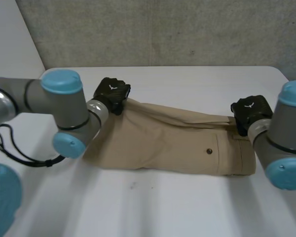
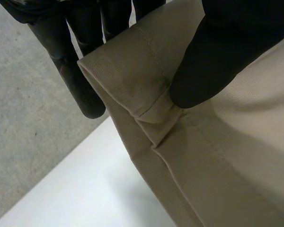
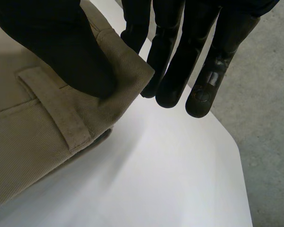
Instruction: Fold the shorts.
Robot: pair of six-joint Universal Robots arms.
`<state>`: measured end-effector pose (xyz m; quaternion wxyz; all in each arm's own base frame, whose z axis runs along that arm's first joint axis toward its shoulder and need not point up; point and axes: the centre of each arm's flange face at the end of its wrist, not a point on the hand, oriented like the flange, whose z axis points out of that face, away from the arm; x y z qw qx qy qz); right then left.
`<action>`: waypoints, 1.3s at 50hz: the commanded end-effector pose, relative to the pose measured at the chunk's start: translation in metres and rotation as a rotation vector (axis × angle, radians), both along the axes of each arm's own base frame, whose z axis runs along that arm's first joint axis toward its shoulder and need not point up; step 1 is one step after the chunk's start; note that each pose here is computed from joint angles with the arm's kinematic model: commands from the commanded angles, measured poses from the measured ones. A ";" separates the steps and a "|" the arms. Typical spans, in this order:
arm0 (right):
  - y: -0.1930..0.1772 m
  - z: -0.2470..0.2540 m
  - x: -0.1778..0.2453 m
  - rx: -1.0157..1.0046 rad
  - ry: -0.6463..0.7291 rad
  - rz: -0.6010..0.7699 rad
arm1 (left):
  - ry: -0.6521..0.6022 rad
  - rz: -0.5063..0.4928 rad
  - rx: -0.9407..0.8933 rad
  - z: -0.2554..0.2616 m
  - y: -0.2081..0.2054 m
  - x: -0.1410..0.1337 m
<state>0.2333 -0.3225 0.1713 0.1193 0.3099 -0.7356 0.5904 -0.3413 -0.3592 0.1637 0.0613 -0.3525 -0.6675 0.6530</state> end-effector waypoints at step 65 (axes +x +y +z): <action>-0.050 0.057 0.003 -0.246 -0.432 0.059 | 0.064 -0.003 -0.052 0.012 0.016 0.000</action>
